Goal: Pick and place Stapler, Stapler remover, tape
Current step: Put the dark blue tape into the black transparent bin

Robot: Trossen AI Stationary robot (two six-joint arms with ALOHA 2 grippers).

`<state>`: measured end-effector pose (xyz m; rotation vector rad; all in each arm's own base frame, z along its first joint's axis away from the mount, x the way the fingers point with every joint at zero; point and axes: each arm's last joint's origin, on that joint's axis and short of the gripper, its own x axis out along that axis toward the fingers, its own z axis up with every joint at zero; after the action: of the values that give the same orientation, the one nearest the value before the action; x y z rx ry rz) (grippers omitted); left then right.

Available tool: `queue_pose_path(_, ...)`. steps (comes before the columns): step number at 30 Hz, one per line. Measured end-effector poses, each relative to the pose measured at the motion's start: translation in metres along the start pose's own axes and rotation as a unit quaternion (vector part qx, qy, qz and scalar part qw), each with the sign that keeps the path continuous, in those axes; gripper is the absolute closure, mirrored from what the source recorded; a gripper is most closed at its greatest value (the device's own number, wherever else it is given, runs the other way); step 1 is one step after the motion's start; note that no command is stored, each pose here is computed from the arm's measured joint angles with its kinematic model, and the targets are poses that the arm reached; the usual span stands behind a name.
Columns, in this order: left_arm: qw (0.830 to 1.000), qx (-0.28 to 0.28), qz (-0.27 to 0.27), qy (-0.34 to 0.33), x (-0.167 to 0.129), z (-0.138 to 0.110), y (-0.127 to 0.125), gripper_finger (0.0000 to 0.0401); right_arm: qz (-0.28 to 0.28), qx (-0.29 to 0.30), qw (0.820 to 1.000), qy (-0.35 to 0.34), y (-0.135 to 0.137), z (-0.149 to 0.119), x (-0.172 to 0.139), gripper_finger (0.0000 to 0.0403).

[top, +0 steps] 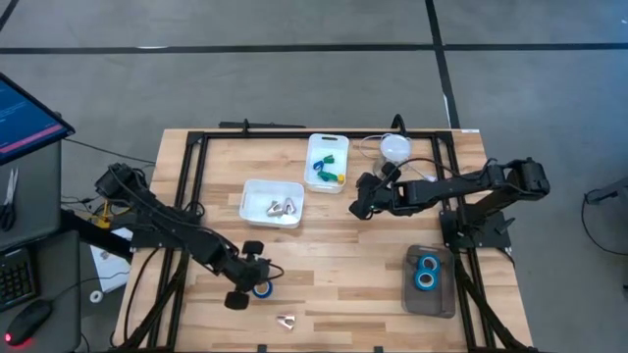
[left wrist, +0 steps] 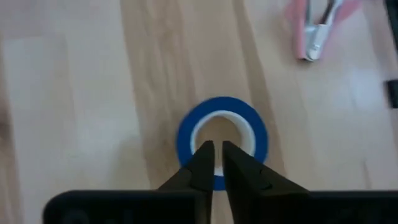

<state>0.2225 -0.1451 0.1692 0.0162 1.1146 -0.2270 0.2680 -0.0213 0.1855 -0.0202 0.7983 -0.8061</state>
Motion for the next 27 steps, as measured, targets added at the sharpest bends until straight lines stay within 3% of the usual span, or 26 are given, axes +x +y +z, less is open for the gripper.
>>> queue_pose_path(14,0.998,-0.061,0.013,-0.009,0.002,0.005,0.011,0.0248,-0.001,-0.009,1.000,0.002,0.000,-0.001,0.000,0.0402)
queue_pose_path(20,0.997,-0.076,0.014,0.005,0.010,0.004,0.011,0.0231,0.000,-0.010,1.000,0.002,0.000,-0.001,0.000,0.0402)
queue_pose_path(27,0.996,-0.073,0.018,0.051,0.035,-0.003,0.010,0.0242,0.000,-0.010,1.000,0.001,0.000,0.000,0.000,0.0402)
